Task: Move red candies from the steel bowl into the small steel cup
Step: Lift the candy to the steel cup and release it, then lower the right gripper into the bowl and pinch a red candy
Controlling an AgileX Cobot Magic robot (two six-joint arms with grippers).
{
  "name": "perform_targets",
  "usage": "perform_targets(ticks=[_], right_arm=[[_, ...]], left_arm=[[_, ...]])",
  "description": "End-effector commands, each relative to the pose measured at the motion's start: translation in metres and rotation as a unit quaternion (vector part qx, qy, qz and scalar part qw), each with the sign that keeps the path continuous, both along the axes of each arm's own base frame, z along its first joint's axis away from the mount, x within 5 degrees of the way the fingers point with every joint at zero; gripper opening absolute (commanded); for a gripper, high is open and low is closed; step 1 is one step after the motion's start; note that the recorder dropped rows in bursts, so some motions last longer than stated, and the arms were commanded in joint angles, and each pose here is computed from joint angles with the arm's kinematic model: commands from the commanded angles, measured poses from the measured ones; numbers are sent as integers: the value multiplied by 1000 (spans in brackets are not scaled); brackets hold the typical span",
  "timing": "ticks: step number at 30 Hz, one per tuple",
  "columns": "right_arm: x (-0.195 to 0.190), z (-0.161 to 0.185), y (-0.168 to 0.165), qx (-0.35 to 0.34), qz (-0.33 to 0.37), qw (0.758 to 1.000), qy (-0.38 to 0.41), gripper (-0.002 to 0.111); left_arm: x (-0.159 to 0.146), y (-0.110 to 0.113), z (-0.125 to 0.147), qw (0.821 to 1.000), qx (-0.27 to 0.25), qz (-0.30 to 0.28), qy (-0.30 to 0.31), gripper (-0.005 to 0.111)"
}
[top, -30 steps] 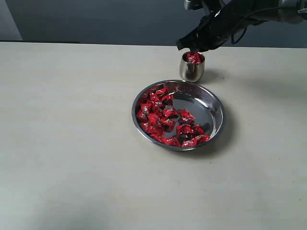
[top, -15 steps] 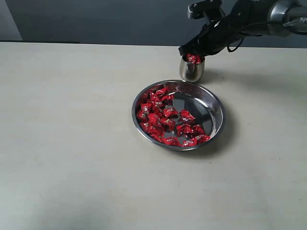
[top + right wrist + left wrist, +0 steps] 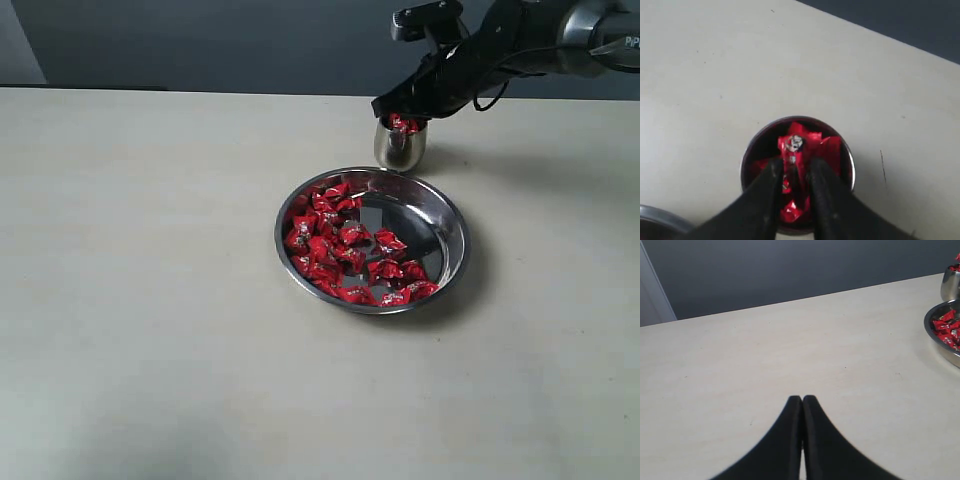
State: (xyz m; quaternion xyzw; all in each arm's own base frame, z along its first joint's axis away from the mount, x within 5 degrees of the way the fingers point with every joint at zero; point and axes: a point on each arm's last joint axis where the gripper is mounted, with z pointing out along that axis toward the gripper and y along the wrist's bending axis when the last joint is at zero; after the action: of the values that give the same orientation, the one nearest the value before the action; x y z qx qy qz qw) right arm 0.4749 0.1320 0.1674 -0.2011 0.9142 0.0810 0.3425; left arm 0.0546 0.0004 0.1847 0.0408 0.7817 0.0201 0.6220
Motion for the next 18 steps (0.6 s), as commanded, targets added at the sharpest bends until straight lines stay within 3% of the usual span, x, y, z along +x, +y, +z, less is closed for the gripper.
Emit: perform_targets(ticks=[1,10,18], right_arm=[[2,4,-3,5,-7,1000,-5,27],[3,5,-3,7,-11,1000,-11,27],[1,38,-3,16,-11,999,-47,27]], left_arm=[[0,-1,1,1000,-3,-5,-4,0],[0,-1,1,1000,-3,-5,-4,0],[0,-1,1,1000,-3,-5,-4,0]])
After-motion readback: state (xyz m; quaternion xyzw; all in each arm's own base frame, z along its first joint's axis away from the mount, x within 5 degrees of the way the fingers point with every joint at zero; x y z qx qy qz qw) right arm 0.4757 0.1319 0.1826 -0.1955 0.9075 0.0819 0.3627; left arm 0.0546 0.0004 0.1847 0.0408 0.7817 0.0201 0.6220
